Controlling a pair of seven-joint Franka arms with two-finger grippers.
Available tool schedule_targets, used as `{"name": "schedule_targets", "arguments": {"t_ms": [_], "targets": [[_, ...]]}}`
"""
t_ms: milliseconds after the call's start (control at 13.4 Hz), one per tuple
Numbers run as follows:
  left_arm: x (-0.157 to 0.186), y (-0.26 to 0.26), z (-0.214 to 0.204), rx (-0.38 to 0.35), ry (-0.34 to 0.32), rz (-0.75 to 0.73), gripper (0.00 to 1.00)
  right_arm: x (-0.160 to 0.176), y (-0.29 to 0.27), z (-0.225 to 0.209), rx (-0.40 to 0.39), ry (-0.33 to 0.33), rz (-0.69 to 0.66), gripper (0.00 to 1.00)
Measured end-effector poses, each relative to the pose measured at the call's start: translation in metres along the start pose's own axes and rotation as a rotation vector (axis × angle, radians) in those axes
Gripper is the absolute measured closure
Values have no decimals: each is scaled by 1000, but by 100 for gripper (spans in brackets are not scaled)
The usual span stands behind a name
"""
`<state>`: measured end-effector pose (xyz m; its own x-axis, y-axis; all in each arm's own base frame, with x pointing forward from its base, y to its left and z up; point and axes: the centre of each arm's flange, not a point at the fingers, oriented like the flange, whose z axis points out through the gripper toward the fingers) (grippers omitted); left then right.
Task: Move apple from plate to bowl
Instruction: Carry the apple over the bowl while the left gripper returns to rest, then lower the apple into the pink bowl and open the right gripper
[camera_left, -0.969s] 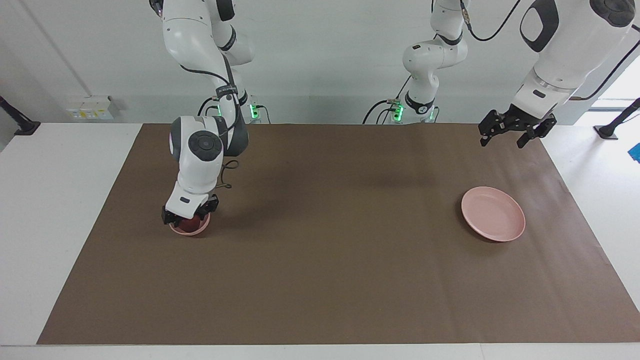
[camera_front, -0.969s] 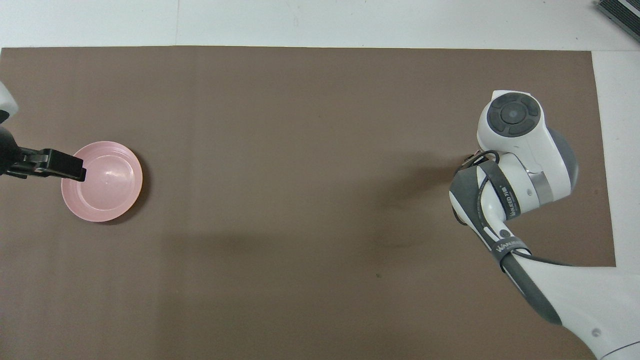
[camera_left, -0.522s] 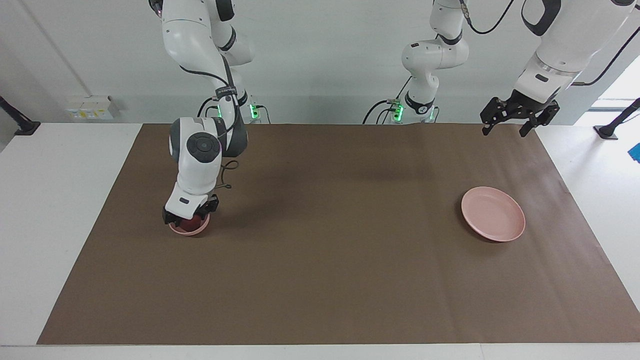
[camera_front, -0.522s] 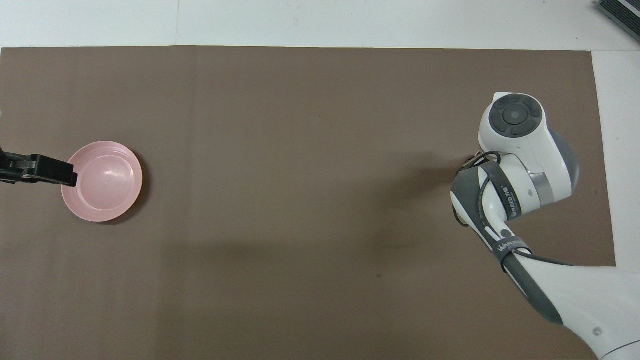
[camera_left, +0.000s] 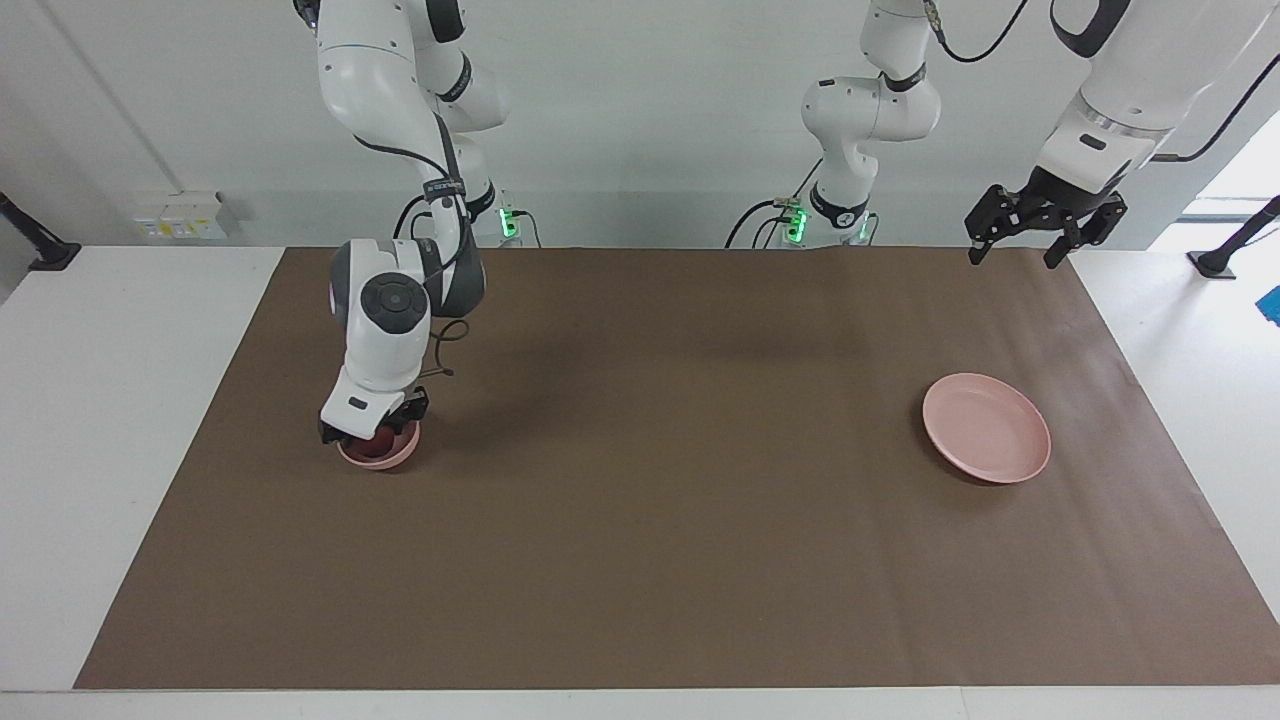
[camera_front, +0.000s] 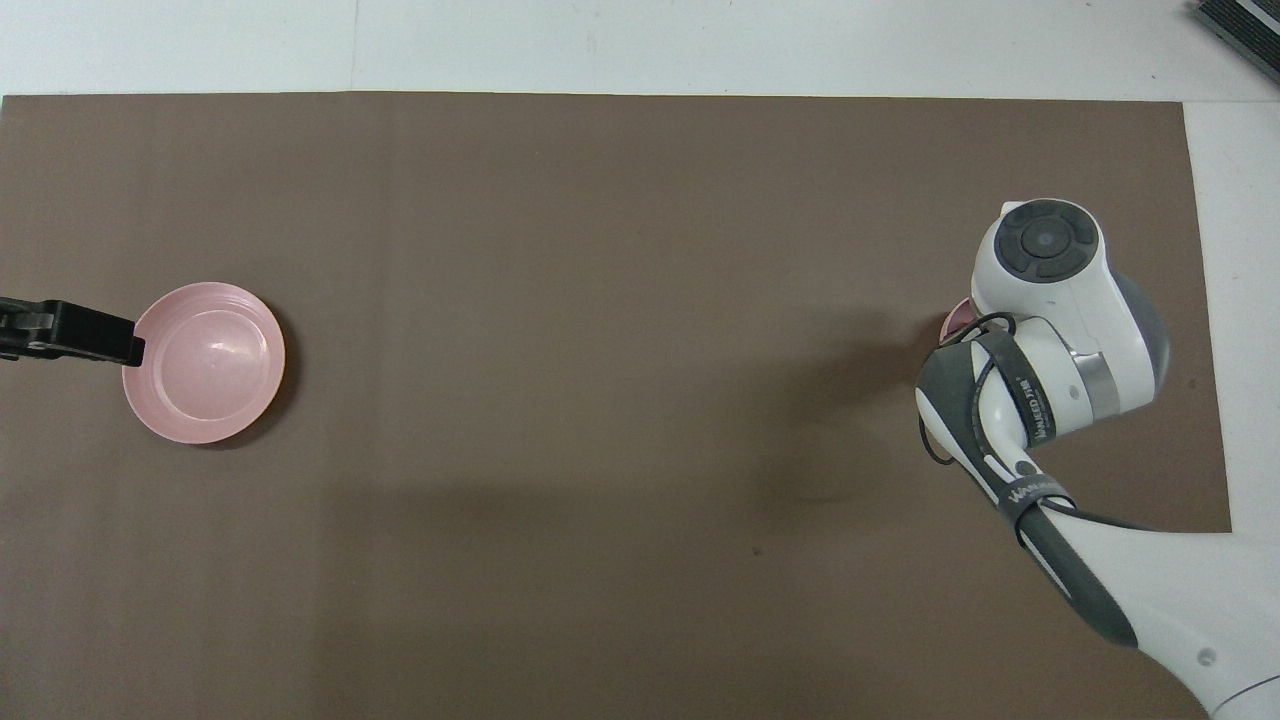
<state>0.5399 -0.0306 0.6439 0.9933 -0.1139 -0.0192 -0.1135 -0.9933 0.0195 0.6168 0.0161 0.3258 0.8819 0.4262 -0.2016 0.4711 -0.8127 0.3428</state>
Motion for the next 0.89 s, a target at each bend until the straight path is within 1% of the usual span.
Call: {"name": "schedule_targets", "arguments": {"t_ms": [373,447,522,596,746,895], "targets": [[15,-8,-1,0,6,-16,0,2,-6,-4,27,13,10,23],[18,-8,3,1,0,-16,0,2,-6,-5,27,14,10,16],[19,-8,7,1,-7,-16,0,2,-5,-5,27,15,13,4],[20,-8,10,1,-13,-17,0,1,-3,-6,27,16,16,0],[21,-10,12,0,-17,-21,0,-1,1,-10,26,24,24,0],[19,-13,6,0,-4,-27,0,-4,5,-27,58,57,59,0]]}}
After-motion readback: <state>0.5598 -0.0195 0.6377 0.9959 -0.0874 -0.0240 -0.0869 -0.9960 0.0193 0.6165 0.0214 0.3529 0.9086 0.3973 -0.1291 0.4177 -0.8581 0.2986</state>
